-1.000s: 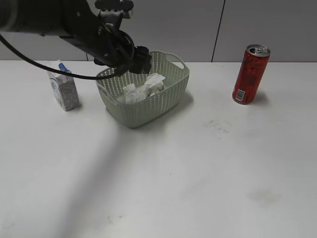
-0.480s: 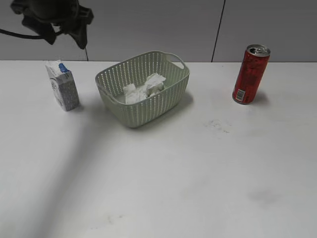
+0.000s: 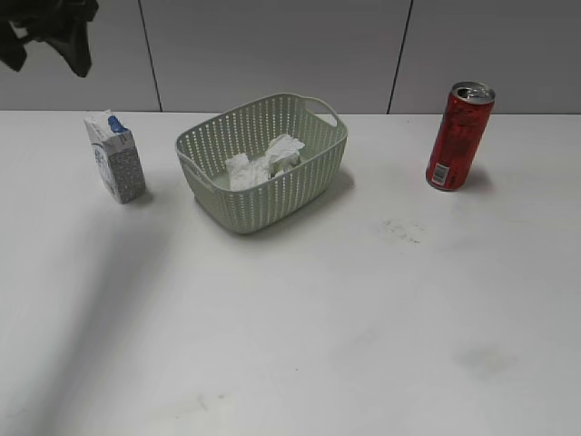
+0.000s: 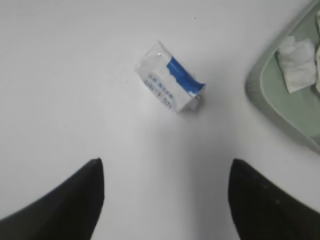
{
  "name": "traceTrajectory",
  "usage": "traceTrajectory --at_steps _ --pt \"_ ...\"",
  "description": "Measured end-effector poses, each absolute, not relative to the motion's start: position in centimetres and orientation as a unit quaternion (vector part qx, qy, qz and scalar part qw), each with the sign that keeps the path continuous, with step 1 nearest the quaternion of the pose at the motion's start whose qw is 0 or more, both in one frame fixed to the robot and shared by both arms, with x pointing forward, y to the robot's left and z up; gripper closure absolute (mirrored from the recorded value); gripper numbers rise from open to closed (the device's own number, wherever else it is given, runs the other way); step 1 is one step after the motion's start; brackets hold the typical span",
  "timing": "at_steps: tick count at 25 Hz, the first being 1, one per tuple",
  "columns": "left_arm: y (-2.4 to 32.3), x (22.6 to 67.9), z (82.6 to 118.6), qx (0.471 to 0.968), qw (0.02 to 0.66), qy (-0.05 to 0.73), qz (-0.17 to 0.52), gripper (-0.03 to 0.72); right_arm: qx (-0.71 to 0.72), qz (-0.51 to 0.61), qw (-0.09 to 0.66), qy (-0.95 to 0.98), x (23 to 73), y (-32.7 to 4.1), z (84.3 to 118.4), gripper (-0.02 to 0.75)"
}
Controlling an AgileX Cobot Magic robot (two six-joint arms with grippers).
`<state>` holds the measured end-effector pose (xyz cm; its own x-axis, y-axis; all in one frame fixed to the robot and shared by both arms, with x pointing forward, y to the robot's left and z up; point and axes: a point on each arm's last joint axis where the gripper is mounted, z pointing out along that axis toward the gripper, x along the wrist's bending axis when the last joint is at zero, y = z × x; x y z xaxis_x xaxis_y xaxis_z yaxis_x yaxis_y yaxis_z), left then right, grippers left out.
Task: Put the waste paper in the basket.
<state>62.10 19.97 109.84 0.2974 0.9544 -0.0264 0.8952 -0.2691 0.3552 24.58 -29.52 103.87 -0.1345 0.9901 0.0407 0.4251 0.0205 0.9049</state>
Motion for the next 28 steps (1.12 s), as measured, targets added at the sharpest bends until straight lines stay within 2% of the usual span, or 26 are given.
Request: traceTrajectory --at_steps 6,12,16,28 --pt "22.1 58.1 110.9 0.793 0.121 0.584 0.126 0.101 0.563 0.415 0.34 0.628 24.6 -29.5 103.9 0.147" --pt "26.0 53.9 109.3 0.779 0.078 0.612 0.11 0.101 0.563 0.415 0.34 0.628 24.6 -29.5 103.9 0.147" --pt "27.9 49.4 107.7 0.768 0.056 0.631 0.09 0.101 0.563 0.415 0.34 0.628 24.6 -29.5 103.9 0.147" --pt "28.8 35.4 102.6 0.755 0.122 0.636 0.101 0.101 0.563 0.415 0.34 0.628 24.6 -29.5 103.9 0.147"
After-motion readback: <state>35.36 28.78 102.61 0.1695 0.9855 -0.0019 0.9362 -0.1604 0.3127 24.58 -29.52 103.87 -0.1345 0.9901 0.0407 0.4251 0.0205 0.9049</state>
